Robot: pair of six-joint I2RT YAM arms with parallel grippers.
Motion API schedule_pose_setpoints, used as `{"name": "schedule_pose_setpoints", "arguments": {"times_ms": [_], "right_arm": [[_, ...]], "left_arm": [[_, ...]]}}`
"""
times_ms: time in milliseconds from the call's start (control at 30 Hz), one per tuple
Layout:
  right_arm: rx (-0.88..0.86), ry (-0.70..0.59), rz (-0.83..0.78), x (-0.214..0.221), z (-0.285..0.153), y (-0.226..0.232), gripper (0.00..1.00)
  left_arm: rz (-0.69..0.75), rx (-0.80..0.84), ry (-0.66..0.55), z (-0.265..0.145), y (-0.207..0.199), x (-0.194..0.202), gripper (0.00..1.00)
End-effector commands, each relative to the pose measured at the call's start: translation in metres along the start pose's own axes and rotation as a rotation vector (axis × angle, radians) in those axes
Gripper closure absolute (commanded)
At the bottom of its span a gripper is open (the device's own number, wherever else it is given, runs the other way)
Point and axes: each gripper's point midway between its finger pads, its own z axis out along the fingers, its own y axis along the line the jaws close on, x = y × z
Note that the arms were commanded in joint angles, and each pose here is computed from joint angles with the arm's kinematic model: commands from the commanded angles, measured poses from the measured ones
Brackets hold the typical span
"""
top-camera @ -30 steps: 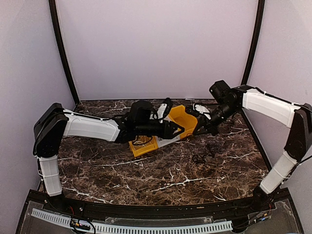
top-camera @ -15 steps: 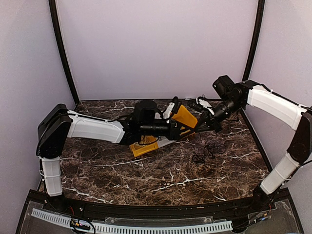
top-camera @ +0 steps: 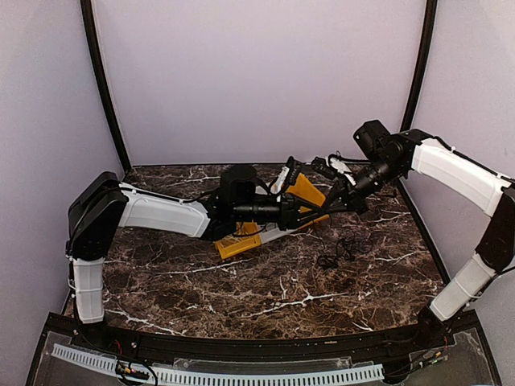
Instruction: Untangle the cables
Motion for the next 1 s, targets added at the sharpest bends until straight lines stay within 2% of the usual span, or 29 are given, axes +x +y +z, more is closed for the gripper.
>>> {"name": "schedule_pose_setpoints", "arguments": {"times_ms": [0,200,367,600,700,867,967], "right_arm": [[0.009,-0.048,-0.031,-0.017,-0.012,0.007,1.00],[0.019,-0.069,-0.032,-0.023,-0.019,0.007,1.00],[0.021,-0.072,-0.029,-0.023,-0.020,0.006,1.00],[0.015,-0.077,-0.019,-0.022,-0.020,0.006,1.00],[0.011,-0.103,-0.003,-0.022,-0.022,0.003,1.00],[0.017,-0.173,0.024,-0.023,-0.039,-0.006,0.66],[-0.008,-0.189,0.040,-0.006,-0.038,-0.009,0.50]], "left_arm": [[0.053,0.059,-0.035,-0.002,-0.012,-0.005,0.71],[0.080,0.044,-0.009,-0.002,-0.007,0.003,0.69],[0.100,0.028,-0.001,-0.001,-0.004,0.006,0.78],[0.109,0.001,-0.001,-0.001,0.000,0.005,0.99],[0.117,-0.021,-0.003,-0.003,0.002,0.003,1.00],[0.135,-0.056,-0.010,-0.006,0.003,-0.005,1.00],[0.141,-0.107,-0.026,-0.010,0.004,-0.019,1.00]]}}
